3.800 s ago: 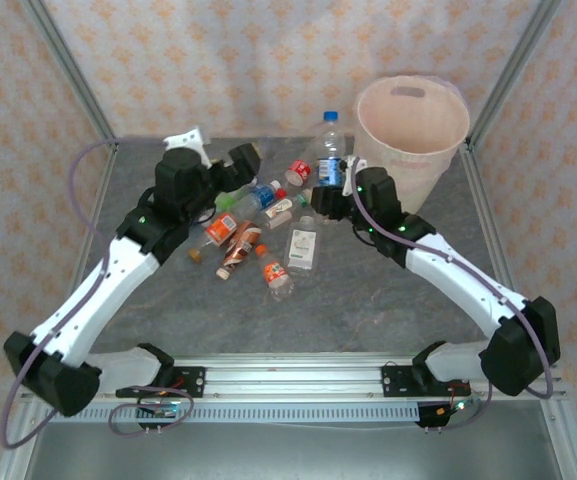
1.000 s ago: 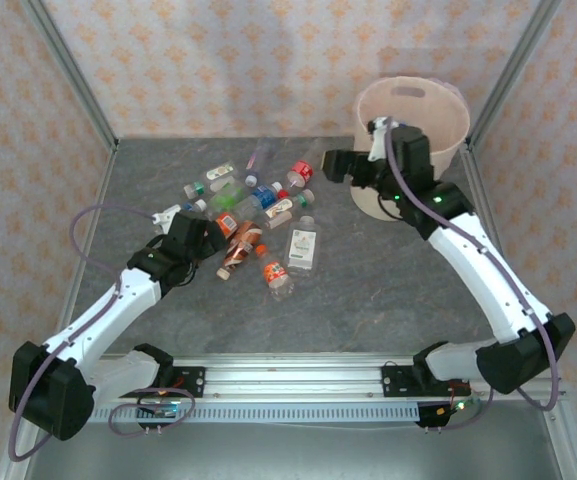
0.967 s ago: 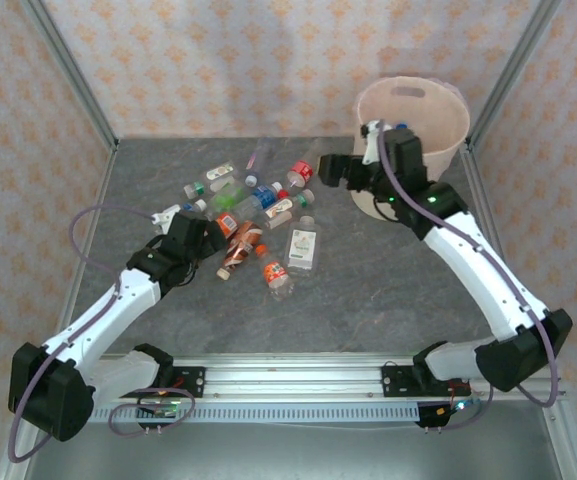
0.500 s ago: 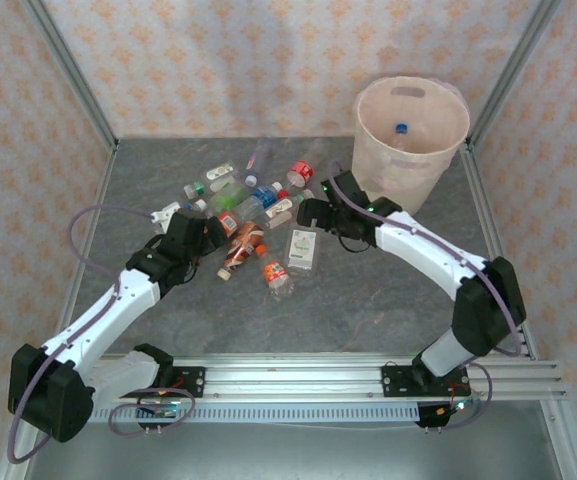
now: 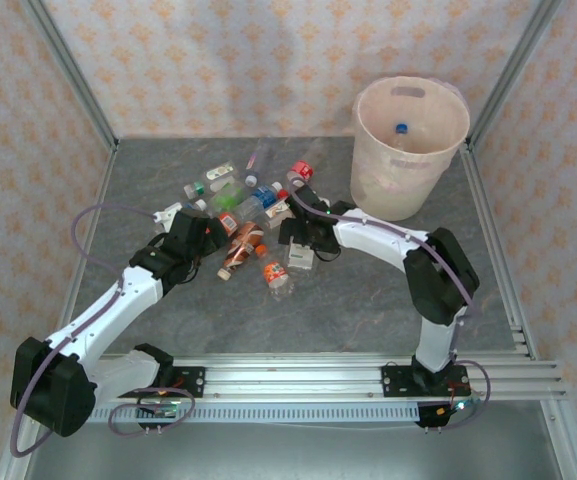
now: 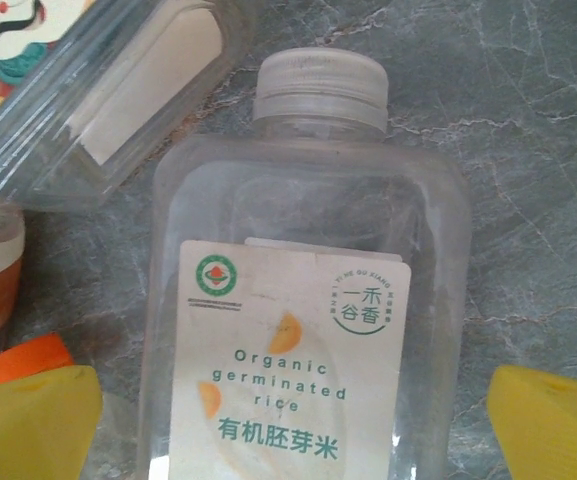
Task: Put the plastic bottles in the bin
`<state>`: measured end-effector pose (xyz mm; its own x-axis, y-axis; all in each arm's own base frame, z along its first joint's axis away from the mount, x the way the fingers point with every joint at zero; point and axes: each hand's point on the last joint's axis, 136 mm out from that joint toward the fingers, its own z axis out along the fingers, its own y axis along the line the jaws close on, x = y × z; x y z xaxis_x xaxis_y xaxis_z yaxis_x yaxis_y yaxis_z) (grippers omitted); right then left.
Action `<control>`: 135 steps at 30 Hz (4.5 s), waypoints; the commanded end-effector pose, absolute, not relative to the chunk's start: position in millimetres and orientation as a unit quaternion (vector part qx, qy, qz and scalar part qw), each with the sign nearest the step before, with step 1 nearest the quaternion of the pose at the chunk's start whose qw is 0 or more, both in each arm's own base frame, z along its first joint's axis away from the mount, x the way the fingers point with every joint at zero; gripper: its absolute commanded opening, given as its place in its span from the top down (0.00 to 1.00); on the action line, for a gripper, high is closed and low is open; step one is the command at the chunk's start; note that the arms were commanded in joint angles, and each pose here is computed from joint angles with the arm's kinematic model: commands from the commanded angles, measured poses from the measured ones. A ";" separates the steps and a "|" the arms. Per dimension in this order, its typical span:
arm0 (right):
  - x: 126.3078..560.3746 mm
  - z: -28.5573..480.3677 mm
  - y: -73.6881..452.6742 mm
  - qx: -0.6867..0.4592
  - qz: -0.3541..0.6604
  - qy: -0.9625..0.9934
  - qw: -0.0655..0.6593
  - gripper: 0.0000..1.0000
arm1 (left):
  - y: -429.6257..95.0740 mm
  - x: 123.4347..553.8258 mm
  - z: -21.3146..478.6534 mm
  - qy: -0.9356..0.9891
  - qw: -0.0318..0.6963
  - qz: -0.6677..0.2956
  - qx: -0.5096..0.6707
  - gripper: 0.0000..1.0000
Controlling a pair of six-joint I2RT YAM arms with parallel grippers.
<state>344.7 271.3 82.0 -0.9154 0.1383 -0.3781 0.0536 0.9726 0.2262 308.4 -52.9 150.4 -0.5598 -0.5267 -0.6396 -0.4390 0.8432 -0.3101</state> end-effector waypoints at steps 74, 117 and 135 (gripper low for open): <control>523.0 366.4 -13.7 0.118 -0.205 0.854 0.463 0.21 | -97.0 328.2 174.4 0.886 0.397 -0.100 -0.219 0.00; 456.4 411.4 -2.4 0.153 -0.084 0.834 0.524 0.01 | -66.2 319.0 173.9 0.864 0.422 -0.057 -0.269 0.00; 338.6 394.9 114.1 0.038 0.347 0.679 0.646 0.01 | -41.6 313.2 177.9 0.846 0.427 -0.049 -0.315 0.00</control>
<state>350.6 91.7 352.8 -0.2856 0.3993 -0.8712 -0.1839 0.8693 0.4588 316.7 -52.0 177.8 -0.4573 -0.5616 -0.6895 -0.4536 0.8142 -0.3623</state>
